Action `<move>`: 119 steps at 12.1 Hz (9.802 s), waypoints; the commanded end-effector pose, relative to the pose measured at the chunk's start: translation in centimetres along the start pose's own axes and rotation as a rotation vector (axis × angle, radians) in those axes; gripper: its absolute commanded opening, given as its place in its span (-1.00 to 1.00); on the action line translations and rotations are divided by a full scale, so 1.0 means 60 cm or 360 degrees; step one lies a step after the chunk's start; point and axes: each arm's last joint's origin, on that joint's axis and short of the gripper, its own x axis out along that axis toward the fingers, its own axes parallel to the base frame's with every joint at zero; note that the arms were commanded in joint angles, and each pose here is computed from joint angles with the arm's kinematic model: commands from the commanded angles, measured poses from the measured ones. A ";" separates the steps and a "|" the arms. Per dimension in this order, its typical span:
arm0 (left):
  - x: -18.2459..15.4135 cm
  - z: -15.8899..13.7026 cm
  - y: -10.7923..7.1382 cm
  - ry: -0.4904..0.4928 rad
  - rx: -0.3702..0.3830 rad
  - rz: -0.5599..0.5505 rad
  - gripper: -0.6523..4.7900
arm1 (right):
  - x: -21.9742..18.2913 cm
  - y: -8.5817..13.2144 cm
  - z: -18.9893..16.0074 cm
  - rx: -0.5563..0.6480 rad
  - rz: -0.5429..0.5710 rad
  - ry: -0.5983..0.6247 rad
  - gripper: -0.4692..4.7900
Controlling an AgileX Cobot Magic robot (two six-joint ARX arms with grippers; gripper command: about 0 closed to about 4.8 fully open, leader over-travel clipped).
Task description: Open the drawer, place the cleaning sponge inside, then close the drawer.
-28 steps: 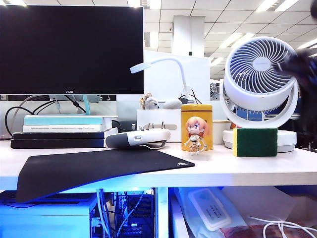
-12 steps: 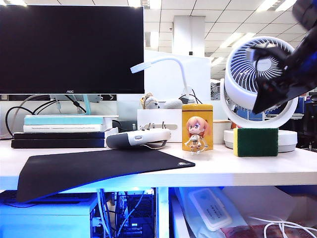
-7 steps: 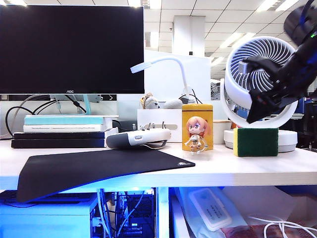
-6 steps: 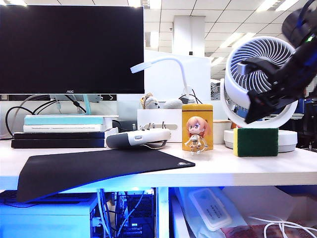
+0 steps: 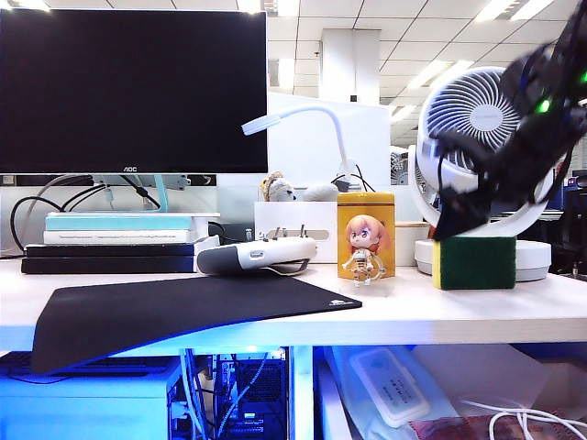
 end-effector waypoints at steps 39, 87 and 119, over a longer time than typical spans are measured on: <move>0.001 -0.001 -0.016 0.0024 0.0080 -0.0166 -0.78 | -0.116 0.204 -0.085 0.0200 0.0656 0.0892 -0.84; 0.001 -0.001 -0.016 0.0024 0.0079 -0.0165 -0.78 | -0.087 0.320 -0.158 0.0286 0.0723 0.1510 -0.85; 0.001 -0.002 -0.016 0.0037 0.0064 -0.0165 -0.78 | 0.007 0.287 -0.111 0.0342 0.0037 0.0690 -0.85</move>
